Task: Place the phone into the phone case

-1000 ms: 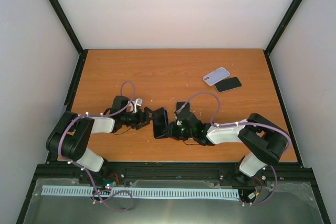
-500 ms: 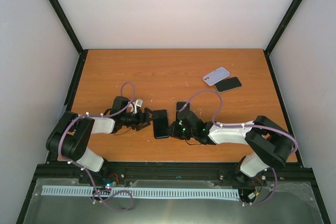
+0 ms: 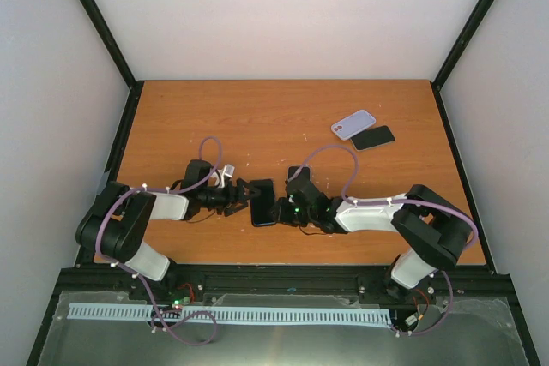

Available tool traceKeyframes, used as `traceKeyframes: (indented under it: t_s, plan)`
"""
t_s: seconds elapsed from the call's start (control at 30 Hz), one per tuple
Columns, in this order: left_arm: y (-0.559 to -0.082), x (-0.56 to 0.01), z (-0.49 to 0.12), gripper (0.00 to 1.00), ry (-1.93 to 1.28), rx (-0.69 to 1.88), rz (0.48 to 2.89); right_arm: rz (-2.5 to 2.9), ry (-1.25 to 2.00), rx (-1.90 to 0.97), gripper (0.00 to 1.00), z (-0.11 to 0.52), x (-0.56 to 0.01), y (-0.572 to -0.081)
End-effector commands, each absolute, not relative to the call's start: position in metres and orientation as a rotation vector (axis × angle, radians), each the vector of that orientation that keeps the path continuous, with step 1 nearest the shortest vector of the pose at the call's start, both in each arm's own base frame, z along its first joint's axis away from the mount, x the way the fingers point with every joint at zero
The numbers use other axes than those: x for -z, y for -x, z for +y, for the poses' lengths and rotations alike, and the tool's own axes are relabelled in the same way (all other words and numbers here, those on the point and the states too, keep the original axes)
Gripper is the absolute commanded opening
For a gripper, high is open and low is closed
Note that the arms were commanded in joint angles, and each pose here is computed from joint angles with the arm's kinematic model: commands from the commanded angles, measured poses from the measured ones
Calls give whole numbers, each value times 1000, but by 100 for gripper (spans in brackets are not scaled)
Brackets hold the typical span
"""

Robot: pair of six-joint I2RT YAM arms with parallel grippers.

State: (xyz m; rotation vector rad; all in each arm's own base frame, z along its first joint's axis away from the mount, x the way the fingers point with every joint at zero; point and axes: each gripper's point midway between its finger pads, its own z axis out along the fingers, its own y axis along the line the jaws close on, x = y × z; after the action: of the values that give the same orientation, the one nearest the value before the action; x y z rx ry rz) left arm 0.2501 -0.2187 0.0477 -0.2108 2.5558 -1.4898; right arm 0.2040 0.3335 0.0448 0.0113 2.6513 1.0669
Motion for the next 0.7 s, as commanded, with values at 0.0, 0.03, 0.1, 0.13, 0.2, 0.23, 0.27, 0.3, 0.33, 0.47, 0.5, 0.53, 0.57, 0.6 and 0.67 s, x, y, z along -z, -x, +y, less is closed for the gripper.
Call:
traceKeyframes:
  t_s: [0.0,0.03,0.1,0.13,0.2,0.23,0.27,0.3,0.33,0.47,0.5,0.53,0.57,0.6,0.67]
  plan:
    - [-247,-50,-221,85,204,1505,2548,2626,17,-1003,25,329,-55,-207]
    - [-247,-49,-220,82,204,1493,2551,2619,17,-978,26,326,-58,-209]
    - [-248,-47,-217,79,209,1457,2563,2622,12,-930,29,318,-59,-209]
    - [-247,-45,-216,78,211,1446,2570,2625,6,-910,30,315,-58,-209]
    - [-245,-42,-214,74,217,1431,2584,2640,5,-891,30,312,-54,-207]
    - [-243,-42,-214,71,218,1430,2587,2647,4,-891,30,312,-52,-206]
    - [-241,-41,-213,69,216,1430,2592,2652,4,-897,30,312,-51,-205]
    - [-239,-41,-213,68,215,1432,2596,2654,7,-909,29,314,-50,-204]
    - [-237,-39,-213,67,215,1432,2603,2653,12,-925,29,316,-50,-204]
    - [-228,-35,-215,62,209,1433,2633,2649,22,-944,26,321,-50,-205]
    - [-226,-34,-216,61,205,1433,2639,2647,24,-947,26,322,-50,-206]
    - [-225,-34,-217,59,203,1434,2642,2646,28,-953,26,323,-50,-206]
    - [-223,-33,-217,57,201,1436,2645,2648,28,-954,25,324,-50,-206]
    - [-223,-33,-218,55,199,1437,2647,2651,32,-951,25,325,-49,-206]
    - [-221,-33,-219,54,195,1440,2652,2660,32,-945,25,325,-47,-206]
